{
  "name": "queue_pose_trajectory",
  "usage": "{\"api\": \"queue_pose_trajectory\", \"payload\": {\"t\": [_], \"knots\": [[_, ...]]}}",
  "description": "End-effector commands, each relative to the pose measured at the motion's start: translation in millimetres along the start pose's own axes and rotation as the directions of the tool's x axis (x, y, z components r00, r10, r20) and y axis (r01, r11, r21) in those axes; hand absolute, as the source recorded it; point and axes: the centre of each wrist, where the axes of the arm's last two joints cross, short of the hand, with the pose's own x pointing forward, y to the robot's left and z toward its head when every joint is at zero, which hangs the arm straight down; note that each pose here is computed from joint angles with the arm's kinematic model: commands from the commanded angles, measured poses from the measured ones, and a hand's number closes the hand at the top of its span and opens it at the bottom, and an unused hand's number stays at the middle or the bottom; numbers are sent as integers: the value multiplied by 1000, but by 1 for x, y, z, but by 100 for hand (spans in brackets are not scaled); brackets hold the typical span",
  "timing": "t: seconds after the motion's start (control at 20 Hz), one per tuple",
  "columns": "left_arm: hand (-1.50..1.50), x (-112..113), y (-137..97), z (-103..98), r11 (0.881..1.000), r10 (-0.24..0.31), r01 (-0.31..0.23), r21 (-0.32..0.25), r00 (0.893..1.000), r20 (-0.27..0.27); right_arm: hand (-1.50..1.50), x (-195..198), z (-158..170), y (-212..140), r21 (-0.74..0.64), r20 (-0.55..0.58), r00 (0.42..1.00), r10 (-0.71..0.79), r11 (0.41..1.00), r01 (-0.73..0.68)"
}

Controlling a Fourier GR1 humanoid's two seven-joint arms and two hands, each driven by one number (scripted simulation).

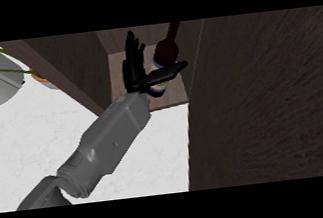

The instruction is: Pick up the wine, place it into the cabinet and close the cabinet

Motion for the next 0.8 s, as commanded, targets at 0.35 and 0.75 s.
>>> {"api": "queue_pose_trajectory", "payload": {"t": [0.35, 0.75], "knots": [[-150, -2, -16, 18, 999, 28, -26, -34, 997, 76, -150, -1, 1, -2, -4, -8, 1000, 11, 1000, -12], [-150, 1, -23, 21, 990, 99, -94, -103, 994, 46, -150, 0, 0, 3, -6, -31, 999, 10, 1000, -11]]}}
